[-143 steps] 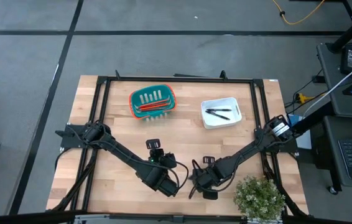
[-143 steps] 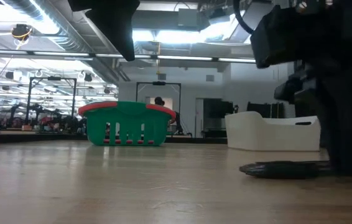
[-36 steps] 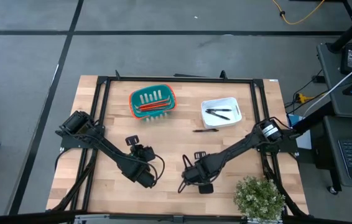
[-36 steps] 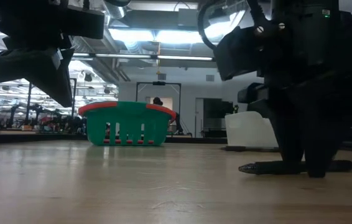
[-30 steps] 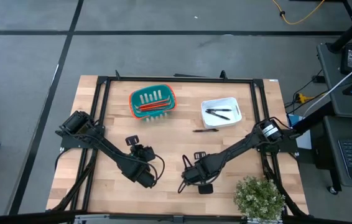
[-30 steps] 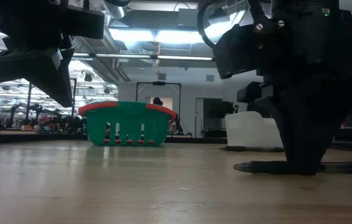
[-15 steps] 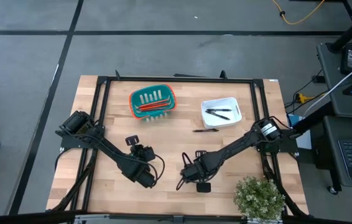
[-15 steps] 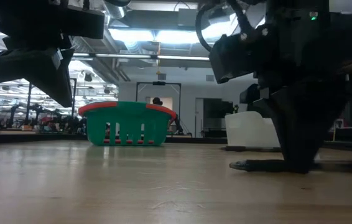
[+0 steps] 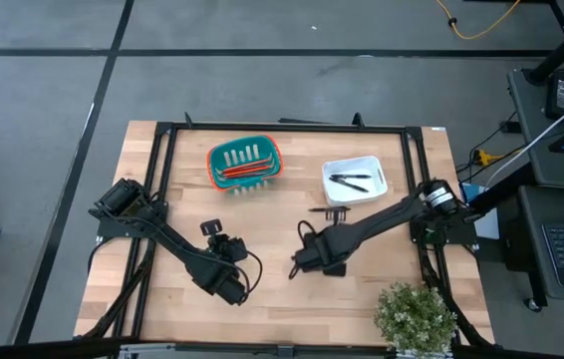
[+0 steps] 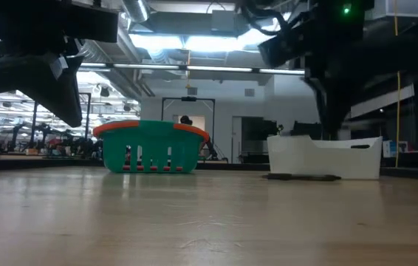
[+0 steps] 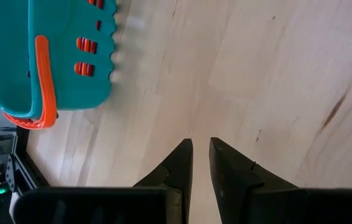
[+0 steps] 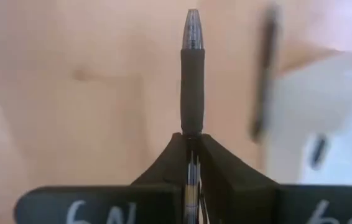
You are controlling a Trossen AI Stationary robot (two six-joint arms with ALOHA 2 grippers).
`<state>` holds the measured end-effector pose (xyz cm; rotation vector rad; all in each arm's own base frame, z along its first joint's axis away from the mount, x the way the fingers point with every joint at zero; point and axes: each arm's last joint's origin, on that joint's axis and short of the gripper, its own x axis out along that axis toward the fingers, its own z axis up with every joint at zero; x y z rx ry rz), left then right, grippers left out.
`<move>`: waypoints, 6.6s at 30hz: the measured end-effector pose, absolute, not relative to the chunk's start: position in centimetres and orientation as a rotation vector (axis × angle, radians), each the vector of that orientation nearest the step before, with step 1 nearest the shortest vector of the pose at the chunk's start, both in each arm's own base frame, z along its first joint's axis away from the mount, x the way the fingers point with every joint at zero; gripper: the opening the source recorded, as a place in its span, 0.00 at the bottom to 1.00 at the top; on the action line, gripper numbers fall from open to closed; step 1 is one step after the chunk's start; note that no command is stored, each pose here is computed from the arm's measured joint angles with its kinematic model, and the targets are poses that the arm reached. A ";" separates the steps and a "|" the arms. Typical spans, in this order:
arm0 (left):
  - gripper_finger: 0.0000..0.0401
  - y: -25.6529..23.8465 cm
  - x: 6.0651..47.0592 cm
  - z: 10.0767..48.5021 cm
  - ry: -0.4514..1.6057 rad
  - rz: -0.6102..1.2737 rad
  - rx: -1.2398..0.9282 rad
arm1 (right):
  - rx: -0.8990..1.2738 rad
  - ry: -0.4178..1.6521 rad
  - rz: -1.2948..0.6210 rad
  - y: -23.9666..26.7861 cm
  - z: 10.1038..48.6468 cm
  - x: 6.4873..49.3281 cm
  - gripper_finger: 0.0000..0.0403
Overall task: Sort pens & pencils
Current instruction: Put the black pen into the white bin
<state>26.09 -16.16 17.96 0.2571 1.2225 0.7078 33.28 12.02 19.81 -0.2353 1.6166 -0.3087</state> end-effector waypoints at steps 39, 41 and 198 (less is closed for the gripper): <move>0.12 -15.9 26.4 18.0 1.202 0.719 0.253 | -0.084 1.405 -0.555 -5.2 19.5 25.0 0.13; 0.12 -15.7 26.5 18.0 1.203 0.724 0.248 | -0.100 1.391 -0.573 -5.3 19.6 25.1 0.21; 0.12 -14.9 24.8 15.0 1.229 0.729 0.305 | 0.578 1.381 -0.565 0.9 15.5 34.5 0.28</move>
